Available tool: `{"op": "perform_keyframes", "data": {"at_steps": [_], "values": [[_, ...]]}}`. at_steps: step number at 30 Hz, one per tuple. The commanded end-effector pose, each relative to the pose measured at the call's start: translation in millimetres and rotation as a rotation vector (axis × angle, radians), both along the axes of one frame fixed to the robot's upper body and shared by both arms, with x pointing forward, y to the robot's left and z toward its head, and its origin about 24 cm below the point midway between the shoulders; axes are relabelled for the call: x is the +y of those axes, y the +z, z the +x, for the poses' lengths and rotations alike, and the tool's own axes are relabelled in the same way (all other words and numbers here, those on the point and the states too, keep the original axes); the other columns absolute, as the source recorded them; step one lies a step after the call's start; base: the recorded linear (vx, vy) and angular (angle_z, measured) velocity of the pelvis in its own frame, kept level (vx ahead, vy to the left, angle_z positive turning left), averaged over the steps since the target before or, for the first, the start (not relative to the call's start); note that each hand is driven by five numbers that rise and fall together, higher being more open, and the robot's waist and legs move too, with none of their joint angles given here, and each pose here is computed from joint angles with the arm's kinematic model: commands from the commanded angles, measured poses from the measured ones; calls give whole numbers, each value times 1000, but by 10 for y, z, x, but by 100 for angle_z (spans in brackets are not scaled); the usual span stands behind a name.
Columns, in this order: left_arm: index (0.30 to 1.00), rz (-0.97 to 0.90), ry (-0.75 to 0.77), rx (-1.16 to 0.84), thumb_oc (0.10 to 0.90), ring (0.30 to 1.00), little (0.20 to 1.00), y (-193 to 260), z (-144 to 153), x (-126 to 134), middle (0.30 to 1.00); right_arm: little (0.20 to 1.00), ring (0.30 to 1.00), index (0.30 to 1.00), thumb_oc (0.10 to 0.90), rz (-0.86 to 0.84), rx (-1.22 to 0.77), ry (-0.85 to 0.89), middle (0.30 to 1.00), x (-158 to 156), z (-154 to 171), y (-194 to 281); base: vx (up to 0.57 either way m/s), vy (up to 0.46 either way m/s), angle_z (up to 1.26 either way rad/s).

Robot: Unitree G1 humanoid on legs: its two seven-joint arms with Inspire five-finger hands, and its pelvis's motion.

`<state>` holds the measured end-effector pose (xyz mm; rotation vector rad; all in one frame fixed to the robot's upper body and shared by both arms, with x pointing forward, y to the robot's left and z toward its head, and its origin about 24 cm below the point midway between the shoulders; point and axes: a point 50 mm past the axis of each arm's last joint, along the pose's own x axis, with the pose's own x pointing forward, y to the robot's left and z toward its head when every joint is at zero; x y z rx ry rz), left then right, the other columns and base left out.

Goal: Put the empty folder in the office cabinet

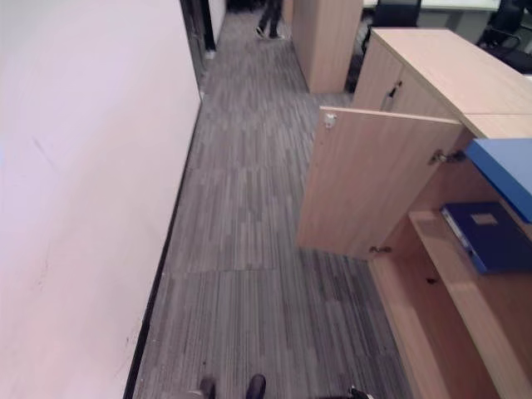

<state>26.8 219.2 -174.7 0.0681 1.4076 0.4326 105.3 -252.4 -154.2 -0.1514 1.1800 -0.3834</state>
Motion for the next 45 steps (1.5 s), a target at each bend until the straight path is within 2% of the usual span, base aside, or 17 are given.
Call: {"op": "perform_keyframes", "data": {"at_steps": [1,5,14,15,19,22,35,45], "values": [[900,89,35,34,800,900,900,67,-155,313,900,900,900,900,800,-40,55,23,900,-96,-291,-27,431,133,-38],[900,81,60,72,800,900,900,61,-307,292,900,900,900,900,800,-24,93,53,900,-33,-371,-63,306,124,-105],[900,108,42,26,800,900,900,93,-181,403,900,900,900,900,800,30,141,63,900,105,-483,-123,296,201,-49],[900,120,35,-12,800,900,900,108,-70,435,900,900,900,900,800,32,128,64,900,118,-441,-120,218,215,-25],[900,134,17,-41,800,900,900,127,30,472,900,900,900,900,800,39,109,67,900,155,-380,-118,176,182,-7],[900,139,9,-68,800,900,900,142,126,491,900,900,900,900,800,39,51,83,900,167,-214,-84,121,158,-15],[900,105,-72,25,800,900,900,93,-47,391,900,900,900,900,800,18,-24,50,900,108,-139,-29,129,120,-8],[900,145,-101,-52,800,900,900,128,188,421,900,900,900,900,800,14,-54,27,900,105,-108,-6,134,-93,-20]]}}
